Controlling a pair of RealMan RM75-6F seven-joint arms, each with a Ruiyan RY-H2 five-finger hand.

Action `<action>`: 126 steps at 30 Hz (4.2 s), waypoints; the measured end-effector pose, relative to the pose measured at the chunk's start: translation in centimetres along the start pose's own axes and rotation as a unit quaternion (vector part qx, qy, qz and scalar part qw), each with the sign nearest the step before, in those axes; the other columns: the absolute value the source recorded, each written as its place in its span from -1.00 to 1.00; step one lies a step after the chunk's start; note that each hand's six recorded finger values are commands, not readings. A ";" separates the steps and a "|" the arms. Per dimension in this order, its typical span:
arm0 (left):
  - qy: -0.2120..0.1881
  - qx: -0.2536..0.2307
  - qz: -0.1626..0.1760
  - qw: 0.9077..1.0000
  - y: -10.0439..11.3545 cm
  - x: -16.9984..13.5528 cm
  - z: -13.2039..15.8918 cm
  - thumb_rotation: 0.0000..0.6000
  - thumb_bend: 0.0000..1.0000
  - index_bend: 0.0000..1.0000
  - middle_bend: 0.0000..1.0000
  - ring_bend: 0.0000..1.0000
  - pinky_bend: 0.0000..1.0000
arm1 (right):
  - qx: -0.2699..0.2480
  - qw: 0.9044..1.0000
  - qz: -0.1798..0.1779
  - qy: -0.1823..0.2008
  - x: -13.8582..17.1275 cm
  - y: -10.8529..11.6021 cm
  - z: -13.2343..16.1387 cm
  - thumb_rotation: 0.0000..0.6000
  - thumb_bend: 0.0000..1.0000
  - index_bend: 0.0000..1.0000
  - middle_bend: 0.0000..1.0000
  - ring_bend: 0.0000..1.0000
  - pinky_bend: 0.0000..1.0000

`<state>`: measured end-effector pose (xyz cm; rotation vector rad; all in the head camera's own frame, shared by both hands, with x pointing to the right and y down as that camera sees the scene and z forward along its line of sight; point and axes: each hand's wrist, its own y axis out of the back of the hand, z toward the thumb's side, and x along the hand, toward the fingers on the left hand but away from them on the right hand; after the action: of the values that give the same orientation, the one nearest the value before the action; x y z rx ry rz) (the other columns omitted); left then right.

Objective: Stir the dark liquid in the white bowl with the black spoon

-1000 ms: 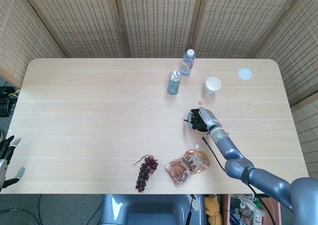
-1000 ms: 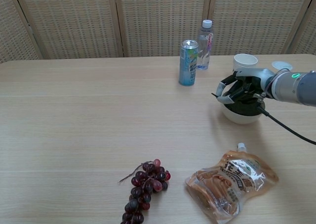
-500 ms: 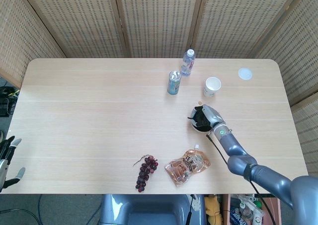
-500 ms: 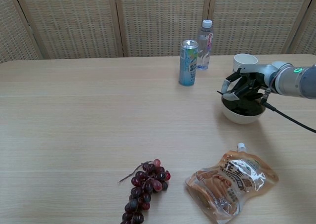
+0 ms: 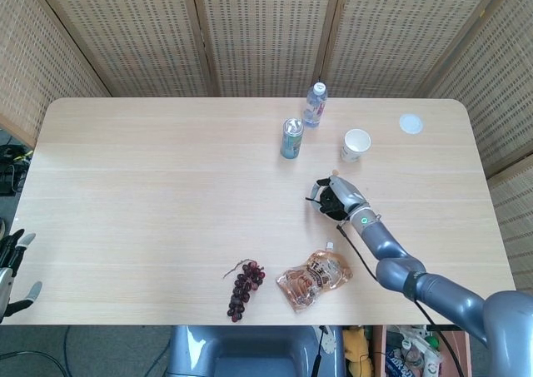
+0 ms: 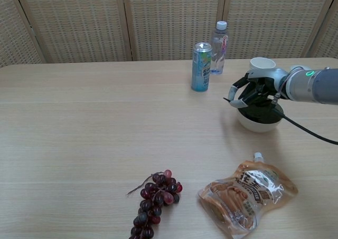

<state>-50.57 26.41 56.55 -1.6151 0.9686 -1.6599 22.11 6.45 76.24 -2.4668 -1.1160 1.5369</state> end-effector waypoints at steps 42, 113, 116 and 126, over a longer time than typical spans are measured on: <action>-0.009 0.008 0.003 1.000 0.3 0.3 0.8 1.00 -0.27 -1.00 -1.00 -1.00 -1.00 | 0.007 1.000 -0.003 -0.012 0.5 1.1 -1.4 1.00 0.56 0.41 0.95 1.00 1.00; -0.004 0.013 0.000 1.000 0.3 0.1 0.9 1.00 -0.27 -1.00 -1.00 -1.00 -1.00 | 0.017 1.000 -0.015 -0.015 -0.6 2.8 -1.7 1.00 0.56 0.42 0.96 1.00 1.00; -0.002 0.013 -0.001 1.000 0.3 -0.1 0.8 1.00 -0.27 -1.00 -1.00 -1.00 -1.00 | 0.014 1.000 -0.012 -0.010 -0.8 2.4 -1.2 1.00 0.56 0.42 0.96 1.00 1.00; -0.007 0.013 -0.001 1.000 0.3 0.0 0.9 1.00 -0.27 -1.00 -1.00 -1.00 -1.00 | 0.006 1.000 0.003 -0.010 0.5 1.3 -2.1 1.00 0.56 0.42 0.96 1.00 1.00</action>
<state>-49.64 26.13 56.26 -1.6077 0.9354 -1.6538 24.68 6.46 76.41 -2.4555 -1.1010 1.5676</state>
